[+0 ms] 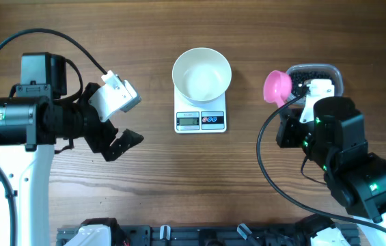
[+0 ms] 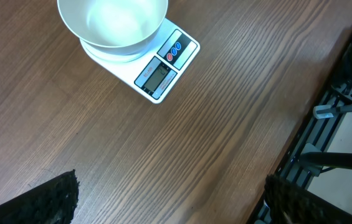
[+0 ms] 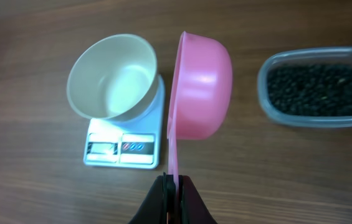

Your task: Scoop item into bowl and weigh 150g on scale

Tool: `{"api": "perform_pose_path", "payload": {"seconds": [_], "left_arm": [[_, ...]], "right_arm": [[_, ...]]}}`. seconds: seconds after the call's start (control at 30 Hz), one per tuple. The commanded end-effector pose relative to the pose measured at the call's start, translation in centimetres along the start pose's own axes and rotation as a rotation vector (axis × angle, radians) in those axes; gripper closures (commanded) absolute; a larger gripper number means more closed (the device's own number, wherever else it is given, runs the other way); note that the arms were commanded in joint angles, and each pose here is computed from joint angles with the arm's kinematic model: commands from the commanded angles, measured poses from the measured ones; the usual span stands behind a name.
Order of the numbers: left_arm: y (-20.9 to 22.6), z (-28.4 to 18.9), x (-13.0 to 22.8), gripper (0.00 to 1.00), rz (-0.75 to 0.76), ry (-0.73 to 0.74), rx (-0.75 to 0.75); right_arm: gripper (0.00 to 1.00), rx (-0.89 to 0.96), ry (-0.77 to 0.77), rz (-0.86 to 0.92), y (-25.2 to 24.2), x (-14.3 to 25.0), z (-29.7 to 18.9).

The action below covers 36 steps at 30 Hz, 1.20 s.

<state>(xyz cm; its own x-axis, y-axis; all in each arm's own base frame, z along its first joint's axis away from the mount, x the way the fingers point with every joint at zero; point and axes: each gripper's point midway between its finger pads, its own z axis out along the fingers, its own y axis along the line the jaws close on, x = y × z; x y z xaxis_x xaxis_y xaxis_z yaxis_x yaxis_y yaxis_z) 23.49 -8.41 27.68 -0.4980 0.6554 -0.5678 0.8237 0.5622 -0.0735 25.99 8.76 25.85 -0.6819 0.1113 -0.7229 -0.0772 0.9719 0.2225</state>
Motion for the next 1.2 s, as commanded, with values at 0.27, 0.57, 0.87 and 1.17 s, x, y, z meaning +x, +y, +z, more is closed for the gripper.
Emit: {"api": "perform_pose_path", "payload": {"seconds": [0.27,0.57,0.87,1.17], "left_arm": [[-0.2,-0.7,-0.4,0.0,0.019,-0.021,-0.016],[-0.2,-0.7,-0.4,0.0,0.019,-0.021,-0.016],[-0.2,-0.7,-0.4,0.0,0.019,-0.021,-0.016],[-0.2,-0.7,-0.4,0.0,0.019,-0.021,-0.016]], "right_arm": [[0.96,0.031,-0.184,-0.008,-0.1,-4.5,-0.7],[0.96,-0.042,-0.331,0.13,1.7,-9.1,0.8],[0.96,-0.002,-0.274,0.181,1.0,-8.5,3.4],[0.96,0.153,-0.229,0.091,-4.0,-8.8,2.2]]}}
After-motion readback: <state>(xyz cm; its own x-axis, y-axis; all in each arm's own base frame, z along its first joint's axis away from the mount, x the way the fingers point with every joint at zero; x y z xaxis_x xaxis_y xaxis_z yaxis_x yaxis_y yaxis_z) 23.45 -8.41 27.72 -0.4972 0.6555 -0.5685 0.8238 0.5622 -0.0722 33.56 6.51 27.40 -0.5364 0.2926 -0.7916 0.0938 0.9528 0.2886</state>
